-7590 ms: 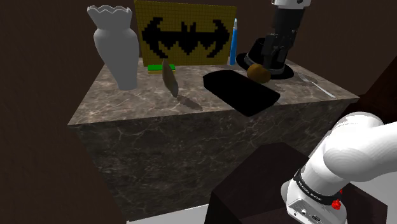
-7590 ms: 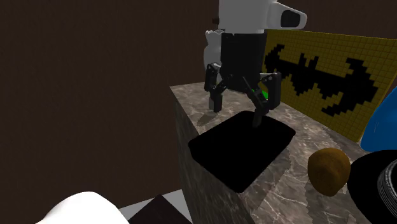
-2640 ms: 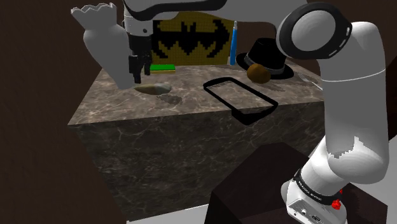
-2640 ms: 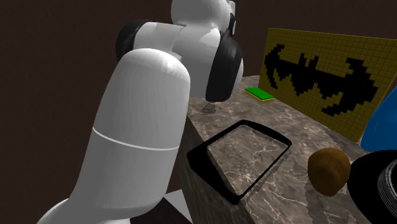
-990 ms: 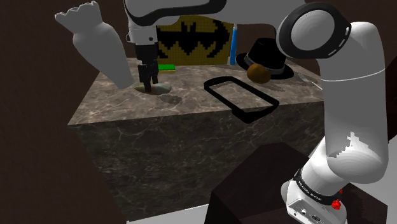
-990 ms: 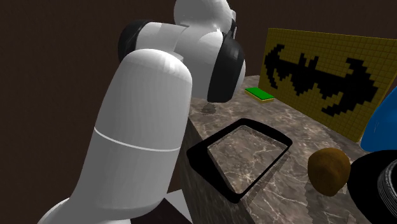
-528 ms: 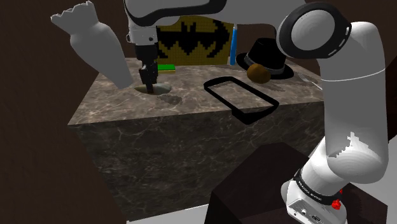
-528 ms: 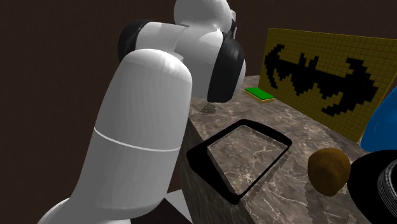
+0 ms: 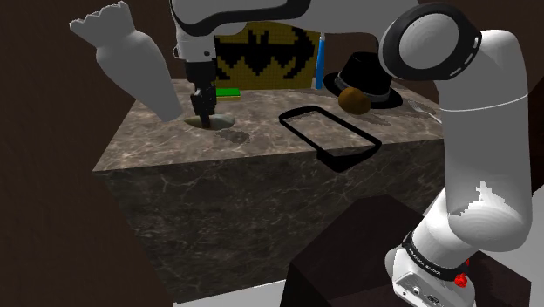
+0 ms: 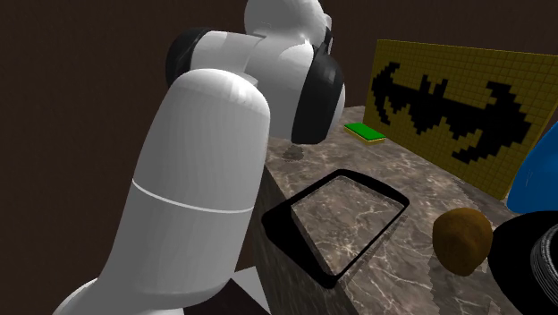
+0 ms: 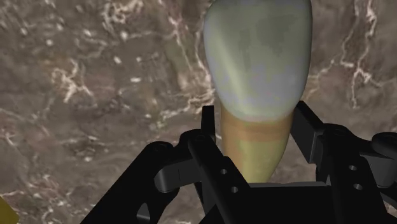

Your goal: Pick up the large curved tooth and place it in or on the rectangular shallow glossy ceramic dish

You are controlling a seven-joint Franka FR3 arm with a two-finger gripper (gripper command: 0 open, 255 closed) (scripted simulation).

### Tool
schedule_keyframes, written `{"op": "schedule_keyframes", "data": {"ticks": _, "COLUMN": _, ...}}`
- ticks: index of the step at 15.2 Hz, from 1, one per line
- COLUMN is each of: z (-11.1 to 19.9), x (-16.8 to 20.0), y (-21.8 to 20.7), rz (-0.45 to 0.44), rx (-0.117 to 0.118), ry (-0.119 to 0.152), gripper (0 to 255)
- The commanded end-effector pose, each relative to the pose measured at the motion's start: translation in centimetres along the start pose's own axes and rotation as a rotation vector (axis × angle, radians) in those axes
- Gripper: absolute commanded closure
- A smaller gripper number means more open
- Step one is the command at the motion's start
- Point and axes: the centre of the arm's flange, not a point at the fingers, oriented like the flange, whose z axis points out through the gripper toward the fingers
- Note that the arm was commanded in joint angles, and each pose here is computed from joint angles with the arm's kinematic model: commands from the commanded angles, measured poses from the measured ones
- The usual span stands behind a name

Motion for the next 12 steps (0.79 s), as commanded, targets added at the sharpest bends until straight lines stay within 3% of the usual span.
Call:
{"op": "schedule_keyframes", "data": {"ticks": 1, "z": -0.5, "x": 0.0, "y": -0.1, "rz": 0.000, "rx": 0.001, "ry": -0.001, "gripper": 255}}
{"op": "schedule_keyframes", "data": {"ticks": 12, "z": -6.2, "x": -0.5, "y": -1.0, "rz": 0.000, "rx": 0.001, "ry": -0.001, "gripper": 255}}
